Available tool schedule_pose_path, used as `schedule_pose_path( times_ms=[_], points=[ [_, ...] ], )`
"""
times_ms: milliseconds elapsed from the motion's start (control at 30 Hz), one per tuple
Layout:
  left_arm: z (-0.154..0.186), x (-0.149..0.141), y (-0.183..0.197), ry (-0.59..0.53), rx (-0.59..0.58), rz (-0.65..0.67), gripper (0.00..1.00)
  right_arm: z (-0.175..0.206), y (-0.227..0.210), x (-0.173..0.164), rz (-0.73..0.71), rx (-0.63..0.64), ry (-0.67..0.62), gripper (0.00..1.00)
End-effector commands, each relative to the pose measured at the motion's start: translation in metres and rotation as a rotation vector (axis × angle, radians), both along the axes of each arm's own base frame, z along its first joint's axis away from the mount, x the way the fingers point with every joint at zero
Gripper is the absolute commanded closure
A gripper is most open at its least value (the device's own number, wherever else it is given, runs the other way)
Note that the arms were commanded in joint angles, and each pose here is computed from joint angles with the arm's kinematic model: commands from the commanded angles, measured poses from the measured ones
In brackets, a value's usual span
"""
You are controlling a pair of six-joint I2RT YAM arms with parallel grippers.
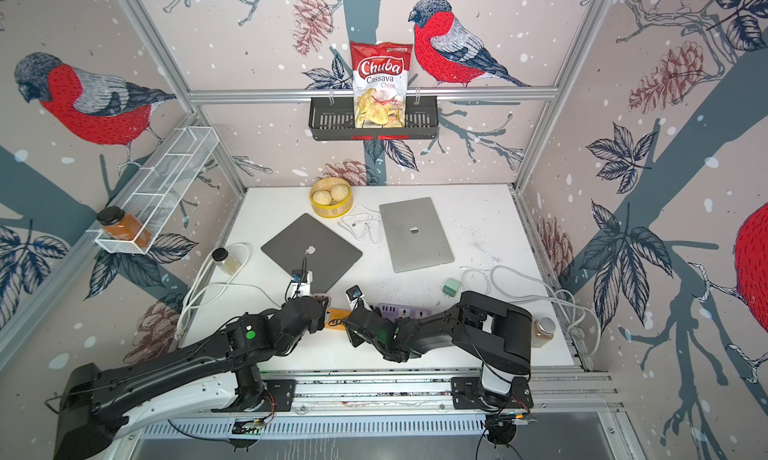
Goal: Unplug the laptop charger
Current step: Remove the plug from the socket, then place the plug at the center of the board.
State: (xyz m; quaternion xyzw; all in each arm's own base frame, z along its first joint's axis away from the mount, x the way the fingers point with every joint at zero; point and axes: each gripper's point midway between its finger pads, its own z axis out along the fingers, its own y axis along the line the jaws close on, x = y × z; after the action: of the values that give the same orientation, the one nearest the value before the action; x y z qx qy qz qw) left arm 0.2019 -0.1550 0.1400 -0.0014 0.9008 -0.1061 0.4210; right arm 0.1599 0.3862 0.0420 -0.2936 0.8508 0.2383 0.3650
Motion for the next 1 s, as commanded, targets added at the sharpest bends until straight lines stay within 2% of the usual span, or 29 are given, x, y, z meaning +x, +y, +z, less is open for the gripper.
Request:
schedule_pose_path(
  times_ms=[0, 100, 267, 433, 567, 600, 633, 733, 967],
  points=[
    [0.017, 0.006, 0.034, -0.055, 0.049, 0.128, 0.97, -0.001, -0.006, -0.001, 0.000, -0.029, 0.003, 0.46],
    [0.029, 0.019, 0.055, -0.047, 0.045, 0.207, 1.00, 0.006, -0.007, 0.001, -0.008, -0.032, -0.013, 0.41],
    [0.037, 0.050, 0.076, 0.018, 0.077, 0.273, 1.00, 0.028, -0.016, 0.009, -0.048, -0.032, -0.058, 0.32],
    [0.024, 0.079, 0.089, 0.153, 0.063, 0.283, 1.00, 0.049, -0.037, 0.019, -0.100, 0.004, -0.071, 0.23],
    [0.009, 0.088, 0.059, 0.247, -0.006, 0.143, 1.00, 0.055, -0.055, 0.028, -0.146, 0.011, -0.064, 0.17],
    [0.006, 0.087, 0.051, 0.268, -0.031, 0.118, 1.00, 0.056, -0.061, 0.030, -0.163, 0.010, -0.067, 0.13],
    [0.004, 0.087, 0.040, 0.276, -0.064, 0.086, 1.00, 0.056, -0.066, 0.032, -0.178, 0.008, -0.068, 0.00],
    [-0.002, 0.085, 0.015, 0.285, -0.134, 0.008, 1.00, 0.058, -0.082, 0.037, -0.214, 0.019, -0.063, 0.00],
    [-0.019, 0.091, -0.031, 0.361, -0.007, -0.087, 1.00, 0.071, -0.118, 0.040, -0.275, 0.069, -0.093, 0.00]
  ],
)
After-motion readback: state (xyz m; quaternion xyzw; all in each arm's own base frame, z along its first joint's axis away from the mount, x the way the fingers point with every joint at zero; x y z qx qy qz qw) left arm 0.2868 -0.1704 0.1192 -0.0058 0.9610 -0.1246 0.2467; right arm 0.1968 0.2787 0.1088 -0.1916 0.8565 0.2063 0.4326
